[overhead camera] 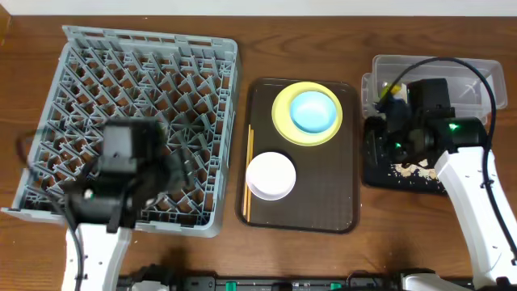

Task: Sort waste into correct bins and load items into the dishwasher

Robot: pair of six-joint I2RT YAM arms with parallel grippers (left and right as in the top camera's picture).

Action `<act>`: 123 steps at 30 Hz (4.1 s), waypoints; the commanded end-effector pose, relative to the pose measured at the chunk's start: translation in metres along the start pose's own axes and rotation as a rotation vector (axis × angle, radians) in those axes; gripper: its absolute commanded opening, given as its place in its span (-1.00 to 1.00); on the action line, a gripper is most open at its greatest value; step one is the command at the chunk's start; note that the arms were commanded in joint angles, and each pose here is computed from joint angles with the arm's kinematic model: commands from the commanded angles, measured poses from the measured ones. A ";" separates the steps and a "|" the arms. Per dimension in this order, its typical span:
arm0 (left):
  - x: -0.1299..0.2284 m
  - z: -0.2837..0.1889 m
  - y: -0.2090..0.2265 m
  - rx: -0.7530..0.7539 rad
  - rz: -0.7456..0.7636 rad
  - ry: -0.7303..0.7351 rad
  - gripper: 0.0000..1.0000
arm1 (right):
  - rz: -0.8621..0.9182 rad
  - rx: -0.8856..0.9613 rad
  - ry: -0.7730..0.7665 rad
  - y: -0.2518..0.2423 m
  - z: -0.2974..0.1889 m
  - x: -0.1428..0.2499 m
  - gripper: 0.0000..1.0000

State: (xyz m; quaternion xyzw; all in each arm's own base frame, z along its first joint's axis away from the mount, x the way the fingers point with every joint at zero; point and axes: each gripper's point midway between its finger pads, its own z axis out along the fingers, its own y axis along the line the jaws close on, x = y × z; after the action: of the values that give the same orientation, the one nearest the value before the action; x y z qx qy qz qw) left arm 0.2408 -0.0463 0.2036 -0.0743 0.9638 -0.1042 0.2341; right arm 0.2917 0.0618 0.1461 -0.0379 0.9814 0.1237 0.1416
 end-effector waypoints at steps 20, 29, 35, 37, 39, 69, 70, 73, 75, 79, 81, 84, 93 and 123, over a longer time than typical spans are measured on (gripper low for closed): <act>0.086 0.135 -0.201 0.202 0.655 0.264 0.57 | 0.231 0.247 -0.141 -0.065 -0.056 0.006 0.99; 0.119 0.180 -0.194 0.133 0.674 0.383 0.04 | 0.231 0.247 -0.141 -0.065 -0.056 0.006 0.98; 0.123 0.188 -0.191 0.120 0.675 0.401 -0.12 | 0.231 0.247 -0.140 -0.065 -0.056 0.006 0.98; 0.124 0.189 -0.190 0.117 0.675 0.406 -0.14 | 0.232 0.247 -0.139 -0.065 -0.056 0.006 0.98; 0.126 0.190 -0.189 0.113 0.675 0.411 -0.15 | 0.232 0.247 -0.138 -0.065 -0.056 0.006 0.99; 0.015 0.064 -0.202 0.290 0.536 0.044 -0.88 | 0.231 0.247 -0.137 -0.065 -0.056 0.006 0.99; 0.005 0.058 -0.195 0.286 0.511 0.019 -0.88 | 0.231 0.247 -0.137 -0.065 -0.056 0.006 0.99; -0.024 0.042 -0.169 0.292 0.414 -0.031 -0.88 | 0.232 0.247 -0.137 -0.065 -0.056 0.006 0.98; -0.035 0.035 -0.158 0.356 0.380 -0.025 -0.88 | 0.232 0.247 -0.137 -0.065 -0.056 0.006 0.99; -0.052 0.028 -0.140 0.530 0.303 0.016 -0.88 | 0.232 0.247 -0.137 -0.065 -0.056 0.006 0.98; -0.060 0.024 -0.132 0.625 0.254 0.031 -0.88 | 0.231 0.247 -0.137 -0.065 -0.056 0.006 0.98; -0.074 0.020 -0.118 0.756 0.177 0.045 -0.88 | 0.231 0.247 -0.137 -0.065 -0.056 0.006 0.98; -0.104 0.042 -0.056 0.929 -0.135 0.100 -0.88 | 0.231 0.247 -0.138 -0.065 -0.056 0.006 0.99; -0.158 0.035 0.019 1.100 -0.271 -0.093 -0.88 | 0.232 0.247 -0.138 -0.065 -0.056 0.006 0.98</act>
State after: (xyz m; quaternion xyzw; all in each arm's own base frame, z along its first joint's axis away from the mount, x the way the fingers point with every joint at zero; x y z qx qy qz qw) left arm 0.3929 -0.0036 0.2316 -0.0719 0.7501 -0.5999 0.2687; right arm 0.2753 -0.0117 0.1757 0.0899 0.9777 0.0221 0.1886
